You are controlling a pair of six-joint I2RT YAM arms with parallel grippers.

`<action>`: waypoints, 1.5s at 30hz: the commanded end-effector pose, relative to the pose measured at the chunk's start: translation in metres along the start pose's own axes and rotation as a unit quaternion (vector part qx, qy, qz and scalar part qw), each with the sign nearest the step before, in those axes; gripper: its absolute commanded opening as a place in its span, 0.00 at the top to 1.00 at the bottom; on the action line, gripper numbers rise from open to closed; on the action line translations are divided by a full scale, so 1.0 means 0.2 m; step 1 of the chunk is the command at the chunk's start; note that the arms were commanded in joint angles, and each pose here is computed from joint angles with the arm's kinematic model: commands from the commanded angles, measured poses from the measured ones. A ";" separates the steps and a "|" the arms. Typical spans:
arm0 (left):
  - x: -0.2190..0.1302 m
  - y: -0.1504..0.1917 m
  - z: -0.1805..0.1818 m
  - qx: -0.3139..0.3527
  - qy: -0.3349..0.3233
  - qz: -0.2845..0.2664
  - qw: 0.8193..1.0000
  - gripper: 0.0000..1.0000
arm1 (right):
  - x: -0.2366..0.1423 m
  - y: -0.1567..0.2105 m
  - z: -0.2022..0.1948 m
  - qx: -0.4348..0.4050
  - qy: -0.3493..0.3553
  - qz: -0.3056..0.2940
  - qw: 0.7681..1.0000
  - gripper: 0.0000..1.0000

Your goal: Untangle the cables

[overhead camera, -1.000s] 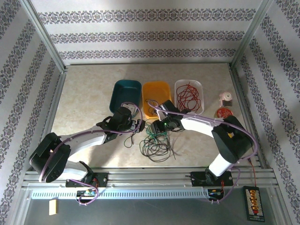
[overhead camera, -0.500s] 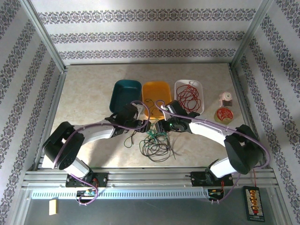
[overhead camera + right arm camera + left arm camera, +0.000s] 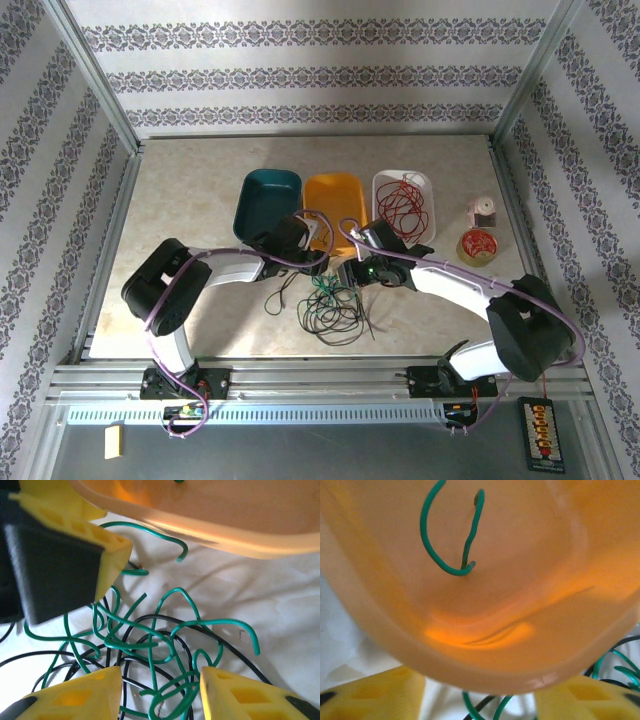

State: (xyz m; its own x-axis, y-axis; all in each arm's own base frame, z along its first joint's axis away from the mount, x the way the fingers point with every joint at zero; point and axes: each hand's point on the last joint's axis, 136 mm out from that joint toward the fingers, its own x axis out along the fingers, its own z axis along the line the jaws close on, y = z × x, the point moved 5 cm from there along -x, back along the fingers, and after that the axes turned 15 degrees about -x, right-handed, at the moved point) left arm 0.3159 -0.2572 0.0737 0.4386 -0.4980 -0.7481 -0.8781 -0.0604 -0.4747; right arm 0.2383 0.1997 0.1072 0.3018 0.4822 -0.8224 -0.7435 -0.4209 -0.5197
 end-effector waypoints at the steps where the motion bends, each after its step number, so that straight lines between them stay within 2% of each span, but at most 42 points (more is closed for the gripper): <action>1: 0.02 -0.03 -0.06 0.006 0.009 -0.009 1.000 0.52 | -0.02 0.01 -0.03 0.013 0.014 -0.010 1.000 0.54; 3: 0.02 -0.04 -0.07 0.006 0.014 -0.013 1.000 0.63 | -0.03 0.01 -0.02 0.011 0.013 -0.010 1.000 0.55; 6: 0.02 -0.05 -0.10 0.007 0.022 -0.017 1.000 0.84 | -0.03 0.03 -0.01 0.005 0.015 -0.006 1.000 0.54; 9: 0.01 -0.06 -0.12 0.012 0.028 -0.020 0.999 0.99 | -0.03 0.05 0.00 0.002 0.009 -0.002 1.000 0.54; 14: -0.07 -0.08 -0.19 0.022 0.041 -0.042 0.998 1.00 | -0.05 0.10 0.05 -0.008 -0.005 0.006 1.000 0.52; 21: -0.26 -0.21 -0.32 0.018 0.093 -0.107 0.990 1.00 | -0.03 0.21 0.11 -0.014 -0.031 0.036 0.999 0.32; 28: -0.38 -0.29 -0.42 0.011 0.132 -0.134 0.982 1.00 | 0.06 0.18 0.11 -0.032 -0.006 0.055 0.998 0.30; 32: -0.44 -0.32 -0.45 -0.001 0.146 -0.145 0.979 1.00 | 0.14 0.16 0.08 -0.031 0.026 0.085 0.996 0.35; 37: -0.55 -0.36 -0.48 -0.015 0.156 -0.164 0.974 1.00 | 0.22 0.24 0.03 -0.006 0.049 0.118 0.992 0.47; 39: -0.60 -0.37 -0.46 -0.034 0.165 -0.170 0.971 1.00 | 0.24 0.28 0.01 0.007 0.052 0.128 0.990 0.59; 41: -0.66 -0.39 -0.45 -0.057 0.185 -0.176 0.965 1.00 | 0.25 0.32 0.00 0.019 0.050 0.141 0.989 0.75; 45: -0.75 -0.41 -0.43 -0.070 0.206 -0.186 0.958 1.00 | 0.27 0.38 -0.03 0.041 0.052 0.150 0.986 0.97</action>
State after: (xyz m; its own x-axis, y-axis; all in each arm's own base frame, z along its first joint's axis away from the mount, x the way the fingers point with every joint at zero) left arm 0.3075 -0.2587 0.2473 0.6315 -0.6933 -0.3472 -0.7141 -0.3456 -0.6088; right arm 0.2191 0.1973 0.0559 0.2094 0.2964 -0.9318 -0.8192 -0.4672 -0.3327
